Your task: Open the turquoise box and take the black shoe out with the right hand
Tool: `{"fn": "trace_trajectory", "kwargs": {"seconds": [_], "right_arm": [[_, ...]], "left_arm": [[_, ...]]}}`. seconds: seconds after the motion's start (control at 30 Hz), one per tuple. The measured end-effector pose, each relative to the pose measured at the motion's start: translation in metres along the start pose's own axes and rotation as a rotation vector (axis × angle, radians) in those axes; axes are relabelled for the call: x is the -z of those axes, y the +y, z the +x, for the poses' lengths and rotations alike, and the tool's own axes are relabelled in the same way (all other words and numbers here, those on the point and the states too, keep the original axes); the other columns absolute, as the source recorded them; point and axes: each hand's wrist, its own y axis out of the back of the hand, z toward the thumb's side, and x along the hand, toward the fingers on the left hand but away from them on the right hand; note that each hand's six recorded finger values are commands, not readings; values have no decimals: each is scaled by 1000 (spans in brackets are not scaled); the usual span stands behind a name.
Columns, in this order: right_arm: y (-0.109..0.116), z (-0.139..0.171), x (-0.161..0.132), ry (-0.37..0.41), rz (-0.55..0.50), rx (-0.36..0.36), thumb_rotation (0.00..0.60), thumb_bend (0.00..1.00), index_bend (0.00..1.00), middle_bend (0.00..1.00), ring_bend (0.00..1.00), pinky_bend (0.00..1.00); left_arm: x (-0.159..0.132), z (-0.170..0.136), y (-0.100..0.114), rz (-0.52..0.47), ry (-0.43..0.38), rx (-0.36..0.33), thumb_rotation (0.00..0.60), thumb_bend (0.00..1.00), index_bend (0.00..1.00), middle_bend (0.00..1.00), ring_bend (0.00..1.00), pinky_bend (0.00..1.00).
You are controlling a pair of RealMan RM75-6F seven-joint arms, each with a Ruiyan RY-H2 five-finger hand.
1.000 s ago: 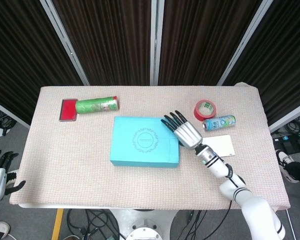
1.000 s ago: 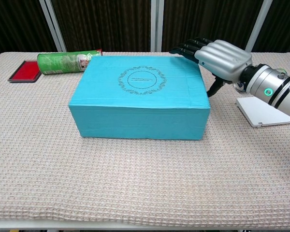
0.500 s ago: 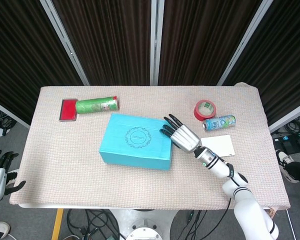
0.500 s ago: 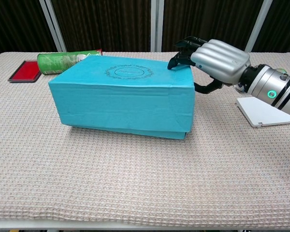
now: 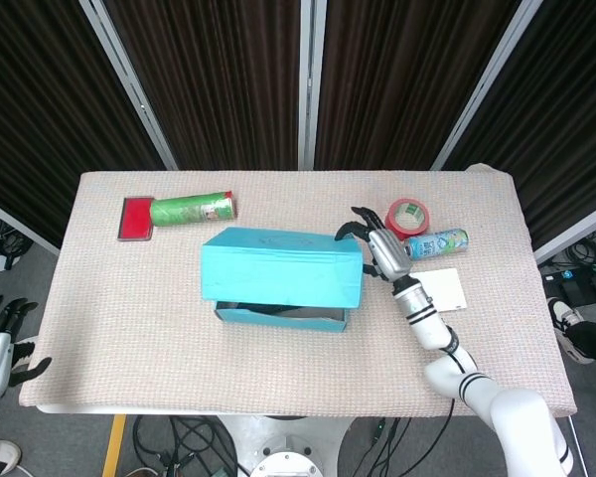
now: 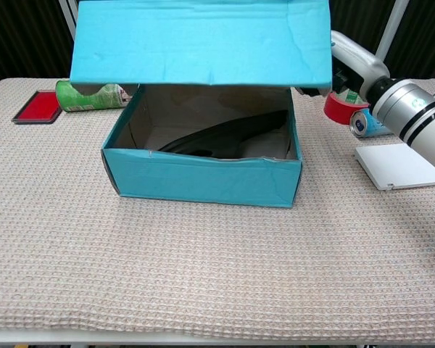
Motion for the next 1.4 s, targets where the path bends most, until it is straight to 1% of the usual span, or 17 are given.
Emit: {"fn": "trace_trajectory", "kwargs": {"seconds": [0.1,0.13,0.23,0.33,0.47,0.53,0.57,0.63,0.67,0.8,0.93,1.03,1.1,1.2,1.27,1.3,1.4], "right_arm": [[1,-6,2,-95,-180,-2,600,571,399,337,51,0],[1,-9,2,-137,-257,-2,600,563,393,333,48,0],[5,-17,1,-232,-441,8,600,510,349,303,21,0],[13,-24,-2,-298,-587,25,600,455,289,269,2,0],[21,-34,-9,-345,-711,53,600,386,128,186,0,0],[24,-40,-13,-359,-751,66,600,337,27,113,0,0],[25,-42,-15,-363,-759,72,600,315,5,69,0,0],[29,-48,-19,-369,-766,88,600,247,0,10,0,0],[30,-51,-21,-371,-765,97,600,207,0,0,0,0],[39,-57,-24,-368,-733,158,600,97,0,0,0,0],[58,-58,-28,-331,-643,274,600,46,0,0,0,0],[72,-54,-32,-295,-569,338,600,24,0,0,0,0],[77,-51,-35,-269,-525,344,600,16,0,0,0,0],[89,-41,-40,-207,-433,348,600,13,0,0,0,0],[95,-33,-43,-171,-377,340,600,14,0,0,0,0],[98,-29,-44,-158,-349,325,600,14,0,0,0,0],[99,-12,-48,-125,-253,229,600,14,0,0,0,0]], "left_arm": [[-1,1,2,2,-9,-5,600,135,195,142,29,158],[-2,1,3,4,-13,-8,600,135,195,143,29,158],[-1,3,7,20,-20,-14,600,135,195,142,29,158],[-1,6,9,30,-27,-15,600,135,195,143,29,158],[-2,10,12,31,-42,-18,600,135,195,143,29,158],[-3,11,14,36,-50,-20,600,135,195,142,29,159],[-2,12,14,41,-51,-21,600,135,194,143,29,159],[-3,14,15,55,-53,-24,600,135,195,143,29,158],[-3,15,16,59,-55,-24,600,135,195,143,29,158],[-4,18,17,59,-61,-24,600,136,195,142,29,159],[-2,19,15,51,-56,-19,600,135,195,142,29,158],[-3,21,15,43,-63,-21,600,135,195,142,29,158],[-4,22,16,47,-68,-26,600,135,195,142,29,158],[-9,27,20,51,-87,-33,600,136,195,143,29,158],[-14,31,23,51,-105,-38,600,136,195,142,29,158],[-17,32,24,50,-114,-40,600,136,195,143,29,158],[-26,37,26,44,-148,-41,600,135,195,142,29,158]]}}
